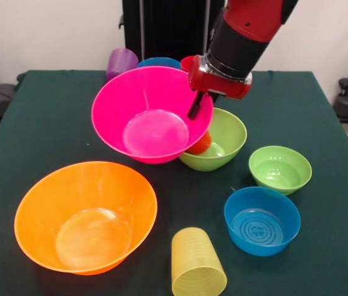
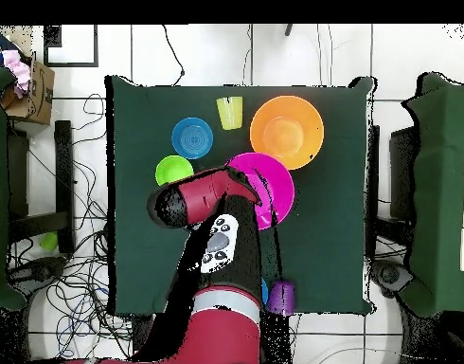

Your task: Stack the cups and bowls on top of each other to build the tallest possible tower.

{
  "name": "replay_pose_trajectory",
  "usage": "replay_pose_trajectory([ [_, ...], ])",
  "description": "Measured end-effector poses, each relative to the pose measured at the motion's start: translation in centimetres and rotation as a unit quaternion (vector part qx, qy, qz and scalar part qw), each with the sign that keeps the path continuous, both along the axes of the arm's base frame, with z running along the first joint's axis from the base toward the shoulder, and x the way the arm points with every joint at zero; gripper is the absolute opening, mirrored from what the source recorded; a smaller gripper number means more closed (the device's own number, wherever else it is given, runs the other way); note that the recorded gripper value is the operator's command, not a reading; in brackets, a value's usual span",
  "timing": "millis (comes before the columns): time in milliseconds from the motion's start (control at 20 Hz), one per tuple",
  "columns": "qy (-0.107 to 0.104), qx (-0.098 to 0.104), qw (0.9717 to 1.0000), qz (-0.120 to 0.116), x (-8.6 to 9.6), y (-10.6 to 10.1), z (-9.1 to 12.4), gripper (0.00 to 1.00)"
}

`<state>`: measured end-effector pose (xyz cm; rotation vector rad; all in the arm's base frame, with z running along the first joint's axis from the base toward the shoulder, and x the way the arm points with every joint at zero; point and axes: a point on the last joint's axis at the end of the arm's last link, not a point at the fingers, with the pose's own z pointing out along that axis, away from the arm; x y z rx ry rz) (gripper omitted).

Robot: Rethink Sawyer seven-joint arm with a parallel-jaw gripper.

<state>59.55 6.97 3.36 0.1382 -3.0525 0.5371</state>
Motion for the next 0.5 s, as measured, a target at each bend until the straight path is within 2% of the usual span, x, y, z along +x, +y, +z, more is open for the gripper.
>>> replay_pose_trajectory([
  [150,0.000,0.006,1.0000,-0.005,-0.2,0.2,0.3,0.00],
  [350,0.004,0.031,0.9992,-0.026,-1.2,1.2,1.7,0.00],
  [500,0.007,0.043,0.9985,-0.033,-2.0,2.0,2.5,0.00],
])
